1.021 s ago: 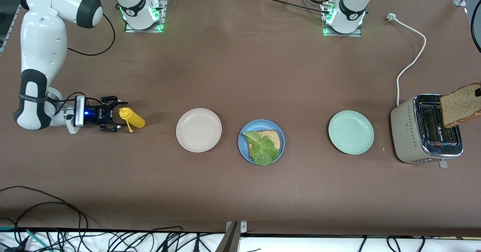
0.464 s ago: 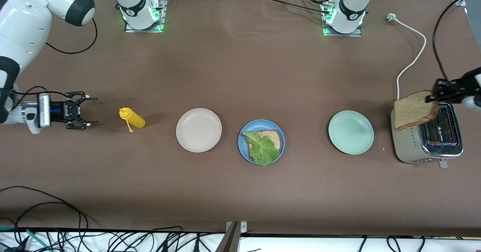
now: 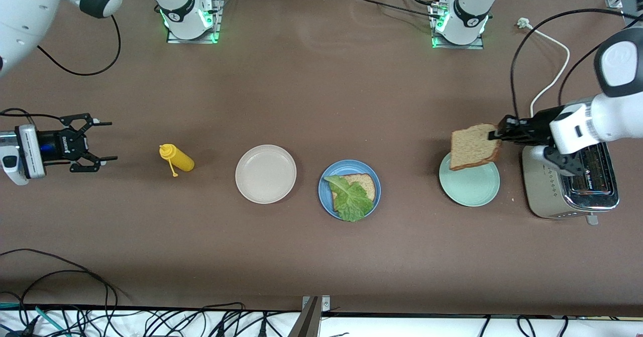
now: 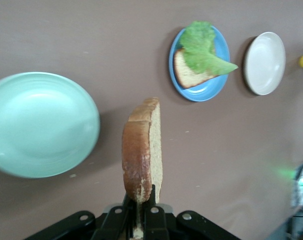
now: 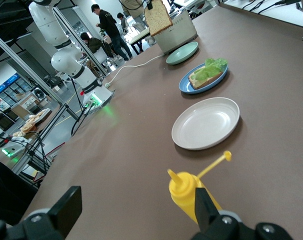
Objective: Make sandwich in blue plate with both arms
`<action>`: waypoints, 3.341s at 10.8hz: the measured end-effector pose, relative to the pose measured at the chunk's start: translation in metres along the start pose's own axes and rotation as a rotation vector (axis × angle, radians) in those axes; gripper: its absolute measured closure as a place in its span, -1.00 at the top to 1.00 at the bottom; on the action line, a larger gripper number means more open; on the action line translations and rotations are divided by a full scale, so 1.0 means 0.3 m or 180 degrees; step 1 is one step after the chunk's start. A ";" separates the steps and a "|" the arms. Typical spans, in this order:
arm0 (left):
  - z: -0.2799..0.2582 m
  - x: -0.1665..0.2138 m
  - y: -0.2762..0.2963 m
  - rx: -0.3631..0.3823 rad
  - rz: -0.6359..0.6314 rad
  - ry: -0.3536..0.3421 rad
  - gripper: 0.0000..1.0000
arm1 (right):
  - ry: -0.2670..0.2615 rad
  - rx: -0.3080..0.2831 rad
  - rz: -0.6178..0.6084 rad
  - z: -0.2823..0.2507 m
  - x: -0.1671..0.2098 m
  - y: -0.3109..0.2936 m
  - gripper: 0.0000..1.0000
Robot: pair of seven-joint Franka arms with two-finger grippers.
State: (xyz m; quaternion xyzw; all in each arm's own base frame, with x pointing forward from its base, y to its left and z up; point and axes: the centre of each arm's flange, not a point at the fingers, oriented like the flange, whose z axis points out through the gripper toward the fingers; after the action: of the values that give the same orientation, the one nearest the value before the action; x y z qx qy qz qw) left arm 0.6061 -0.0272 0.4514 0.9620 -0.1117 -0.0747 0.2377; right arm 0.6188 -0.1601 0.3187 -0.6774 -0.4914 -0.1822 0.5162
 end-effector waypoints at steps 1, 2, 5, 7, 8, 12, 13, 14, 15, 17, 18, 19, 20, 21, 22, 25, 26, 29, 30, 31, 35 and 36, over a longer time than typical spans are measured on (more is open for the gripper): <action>0.056 0.027 0.014 -0.0164 -0.0039 -0.0024 -0.81 | -0.0036 0.0001 0.0102 -0.002 0.074 -0.032 1.00; 0.098 0.051 0.024 -0.0253 -0.0052 -0.0018 -0.81 | -0.0050 0.0002 0.0153 -0.001 0.131 -0.057 1.00; 0.232 0.130 0.111 -0.0639 -0.0078 0.0071 -0.81 | -0.0082 0.0025 0.0387 0.020 0.219 -0.088 1.00; 0.365 0.195 0.172 -0.0894 -0.0153 0.0152 -0.81 | -0.0124 0.0053 0.0630 0.050 0.299 -0.114 1.00; 0.436 0.223 0.198 -0.1007 -0.0208 0.0186 -0.81 | -0.0148 0.0059 0.0752 0.066 0.346 -0.130 1.00; 0.717 0.300 0.251 -0.1561 -0.0600 0.0222 -0.81 | -0.0442 -0.0191 0.1427 0.098 0.527 -0.219 1.00; 0.755 0.319 0.254 -0.1545 -0.0641 0.0274 -0.81 | -0.0650 -0.0387 0.1569 0.121 0.615 -0.268 1.00; 0.778 0.339 0.260 -0.1534 -0.0661 0.0329 -0.81 | -0.0836 -0.0586 0.1739 0.147 0.704 -0.329 1.00; 0.798 0.357 0.274 -0.1588 -0.0686 0.0363 -0.81 | -0.1002 -0.0769 0.1910 0.170 0.773 -0.388 1.00; 0.839 0.380 0.296 -0.1671 -0.0729 0.0389 -0.81 | -0.1390 -0.1276 0.2155 0.194 0.858 -0.470 1.00; 0.858 0.386 0.299 -0.1696 -0.0766 0.0409 -0.81 | -0.1663 -0.1599 0.2233 0.204 0.888 -0.509 1.00; 0.880 0.389 0.300 -0.1679 -0.0782 0.0414 -0.81 | -0.1909 -0.1919 0.2323 0.216 0.919 -0.545 1.00; 0.910 0.389 0.298 -0.1656 -0.0797 0.0397 -0.81 | -0.2084 -0.2260 0.2412 0.218 0.944 -0.572 1.00; 0.944 0.387 0.291 -0.1636 -0.0817 0.0367 -0.81 | -0.2176 -0.2556 0.2505 0.207 0.952 -0.583 1.00; 0.978 0.385 0.279 -0.1619 -0.0833 0.0337 -0.81 | -0.2190 -0.2861 0.2588 0.192 0.953 -0.578 1.00; 1.034 0.383 0.225 -0.1565 -0.0704 0.0350 -0.73 | -0.1941 -0.3517 0.2599 0.194 0.905 -0.540 0.99; 1.035 0.384 0.197 -0.1546 -0.0643 0.0385 -0.56 | -0.1821 -0.3606 0.2590 0.196 0.883 -0.533 0.96; 1.042 0.385 0.111 -0.1503 -0.0638 0.0435 -0.07 | -0.1438 -0.3735 0.2707 0.204 0.869 -0.538 0.98; 1.044 0.385 0.088 -0.1482 -0.0658 0.0444 0.18 | -0.1269 -0.3703 0.2825 0.220 0.889 -0.556 0.99; 1.046 0.384 0.071 -0.1466 -0.0627 0.0459 0.40 | -0.1167 -0.3688 0.2985 0.231 0.902 -0.582 0.99; 1.001 0.394 -0.001 -0.1431 -0.0597 0.0585 1.00 | -0.1133 -0.3642 0.3622 0.238 0.847 -0.622 1.00; 0.943 0.403 -0.032 -0.1443 -0.0610 0.0676 1.00 | -0.1121 -0.3613 0.3670 0.238 0.826 -0.611 1.00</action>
State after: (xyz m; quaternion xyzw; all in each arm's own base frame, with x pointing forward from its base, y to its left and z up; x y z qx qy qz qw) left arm 0.6685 -0.1739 0.1881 0.8928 0.0250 -0.0187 0.4493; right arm 0.5553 0.0180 0.5724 -0.9994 0.0261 -0.0005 0.0237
